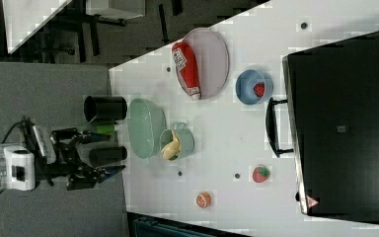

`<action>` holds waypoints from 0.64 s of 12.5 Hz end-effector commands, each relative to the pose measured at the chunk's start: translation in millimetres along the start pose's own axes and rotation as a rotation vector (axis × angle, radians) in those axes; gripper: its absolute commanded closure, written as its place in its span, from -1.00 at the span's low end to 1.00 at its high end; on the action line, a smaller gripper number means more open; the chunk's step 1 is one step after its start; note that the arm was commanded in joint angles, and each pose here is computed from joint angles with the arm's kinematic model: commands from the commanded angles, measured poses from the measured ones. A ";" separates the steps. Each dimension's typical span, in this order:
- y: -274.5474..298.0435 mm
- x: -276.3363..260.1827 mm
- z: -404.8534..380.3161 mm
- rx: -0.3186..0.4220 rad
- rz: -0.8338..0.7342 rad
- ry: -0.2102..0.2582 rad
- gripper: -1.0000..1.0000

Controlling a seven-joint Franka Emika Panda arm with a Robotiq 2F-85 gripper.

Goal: Pick Banana and place it in mug.

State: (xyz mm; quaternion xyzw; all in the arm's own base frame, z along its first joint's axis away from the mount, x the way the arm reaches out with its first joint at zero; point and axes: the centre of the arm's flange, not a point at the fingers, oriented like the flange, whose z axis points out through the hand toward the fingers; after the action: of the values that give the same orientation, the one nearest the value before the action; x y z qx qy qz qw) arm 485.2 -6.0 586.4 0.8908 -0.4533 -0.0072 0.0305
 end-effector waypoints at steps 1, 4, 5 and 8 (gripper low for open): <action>15.7 12.9 -11.2 -0.005 -0.006 -0.024 -1.00; 15.5 13.2 -8.0 -0.010 -0.006 -0.028 -1.00; 15.1 13.4 -7.2 -0.012 -0.006 -0.029 -1.00; 14.8 13.5 -6.6 -0.012 -0.006 -0.030 -1.00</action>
State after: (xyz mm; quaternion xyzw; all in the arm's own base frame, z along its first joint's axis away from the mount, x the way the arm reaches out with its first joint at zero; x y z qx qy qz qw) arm 480.3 -28.3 603.9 0.8853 -0.4644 -0.0067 0.0224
